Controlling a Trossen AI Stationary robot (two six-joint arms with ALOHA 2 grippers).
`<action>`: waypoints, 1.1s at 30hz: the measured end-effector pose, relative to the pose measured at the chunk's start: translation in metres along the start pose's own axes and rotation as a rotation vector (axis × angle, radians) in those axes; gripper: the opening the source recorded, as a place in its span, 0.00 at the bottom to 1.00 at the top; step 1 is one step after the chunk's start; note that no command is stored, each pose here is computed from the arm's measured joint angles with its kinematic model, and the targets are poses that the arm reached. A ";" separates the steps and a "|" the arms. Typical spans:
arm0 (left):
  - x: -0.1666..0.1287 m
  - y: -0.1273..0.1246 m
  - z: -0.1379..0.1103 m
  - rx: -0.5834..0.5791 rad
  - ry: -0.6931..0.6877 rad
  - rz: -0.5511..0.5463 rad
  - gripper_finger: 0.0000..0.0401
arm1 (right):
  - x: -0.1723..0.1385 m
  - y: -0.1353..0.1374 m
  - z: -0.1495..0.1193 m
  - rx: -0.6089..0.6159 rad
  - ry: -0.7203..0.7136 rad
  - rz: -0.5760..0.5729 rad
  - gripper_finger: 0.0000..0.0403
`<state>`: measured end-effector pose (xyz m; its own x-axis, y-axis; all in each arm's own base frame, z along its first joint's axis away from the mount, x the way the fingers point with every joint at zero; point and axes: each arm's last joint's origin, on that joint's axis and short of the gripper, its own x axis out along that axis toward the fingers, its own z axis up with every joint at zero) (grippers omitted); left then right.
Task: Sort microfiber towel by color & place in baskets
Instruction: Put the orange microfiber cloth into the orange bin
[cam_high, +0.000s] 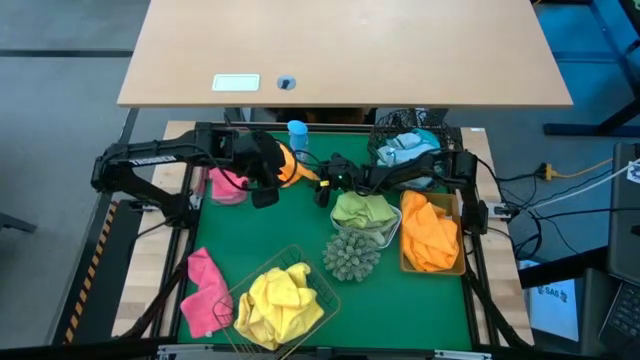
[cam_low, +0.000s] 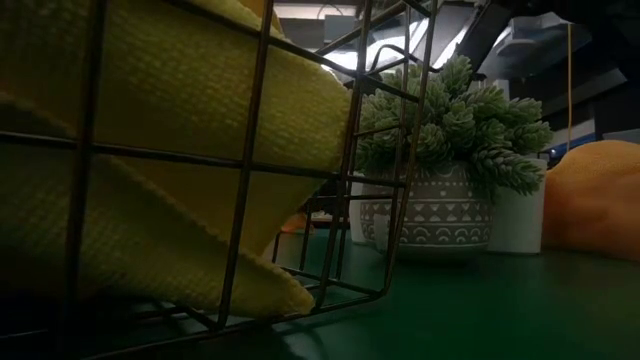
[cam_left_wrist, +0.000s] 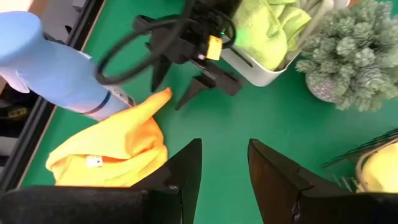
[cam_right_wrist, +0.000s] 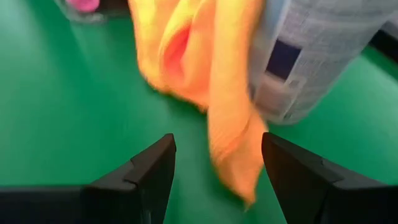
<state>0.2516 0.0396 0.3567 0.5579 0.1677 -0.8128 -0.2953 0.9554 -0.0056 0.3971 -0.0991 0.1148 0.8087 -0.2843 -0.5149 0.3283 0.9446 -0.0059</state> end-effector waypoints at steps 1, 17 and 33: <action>0.000 0.001 0.000 0.003 0.002 0.002 0.31 | 0.000 0.001 -0.001 0.000 0.008 0.006 0.59; 0.001 0.005 0.000 0.018 0.005 0.014 0.31 | 0.000 -0.002 0.003 0.006 -0.032 -0.002 0.03; -0.046 -0.009 -0.026 -0.014 -0.028 -0.024 0.31 | -0.017 0.004 0.023 0.037 -0.060 0.206 0.01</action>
<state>0.2088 0.0173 0.3791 0.5867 0.1517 -0.7955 -0.2919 0.9559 -0.0330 0.3959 -0.0940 0.1438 0.8879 -0.0965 -0.4498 0.1699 0.9774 0.1257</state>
